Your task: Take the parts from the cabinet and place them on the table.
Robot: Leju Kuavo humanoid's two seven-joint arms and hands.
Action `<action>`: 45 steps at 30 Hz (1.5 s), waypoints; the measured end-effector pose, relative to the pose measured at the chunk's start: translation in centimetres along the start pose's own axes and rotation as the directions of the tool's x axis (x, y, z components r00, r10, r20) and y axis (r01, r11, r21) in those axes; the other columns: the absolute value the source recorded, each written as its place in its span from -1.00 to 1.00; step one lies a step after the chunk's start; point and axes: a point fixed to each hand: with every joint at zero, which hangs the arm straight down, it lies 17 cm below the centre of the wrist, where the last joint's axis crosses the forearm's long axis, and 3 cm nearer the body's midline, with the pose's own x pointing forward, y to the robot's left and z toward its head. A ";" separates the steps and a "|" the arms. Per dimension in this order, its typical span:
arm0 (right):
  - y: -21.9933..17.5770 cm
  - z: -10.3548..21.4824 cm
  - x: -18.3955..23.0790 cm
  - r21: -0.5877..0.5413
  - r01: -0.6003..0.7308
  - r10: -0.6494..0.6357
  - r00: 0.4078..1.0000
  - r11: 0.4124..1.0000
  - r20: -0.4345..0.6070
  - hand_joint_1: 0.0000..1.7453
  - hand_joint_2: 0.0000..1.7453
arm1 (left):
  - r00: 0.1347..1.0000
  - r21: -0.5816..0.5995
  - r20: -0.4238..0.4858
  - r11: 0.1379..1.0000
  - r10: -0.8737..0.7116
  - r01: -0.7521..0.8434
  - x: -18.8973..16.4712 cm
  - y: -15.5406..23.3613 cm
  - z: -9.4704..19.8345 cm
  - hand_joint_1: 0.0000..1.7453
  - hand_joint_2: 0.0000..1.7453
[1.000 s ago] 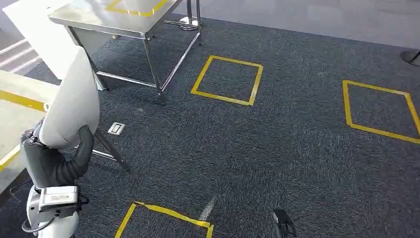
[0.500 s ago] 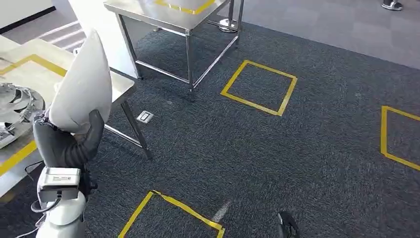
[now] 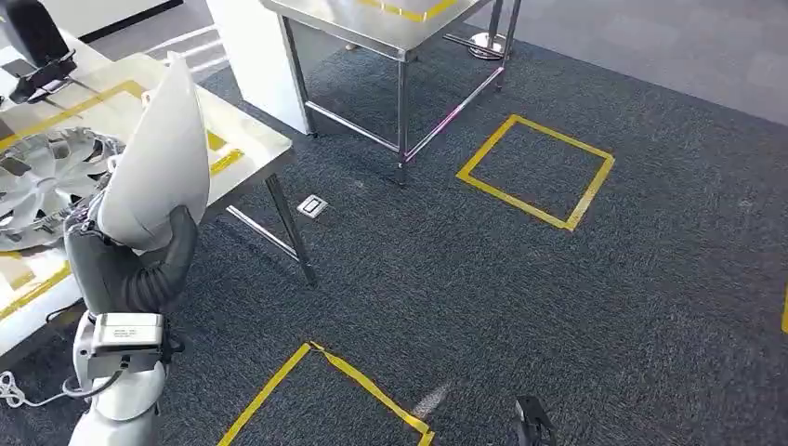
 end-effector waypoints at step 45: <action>2.0 0.2 0.1 0.038 -0.025 0.024 0.999 0.999 0.026 -1.00 -1.00 | 1.000 -0.049 -0.022 0.999 -0.019 0.018 2.0 -1.9 -2.7 1.00 1.00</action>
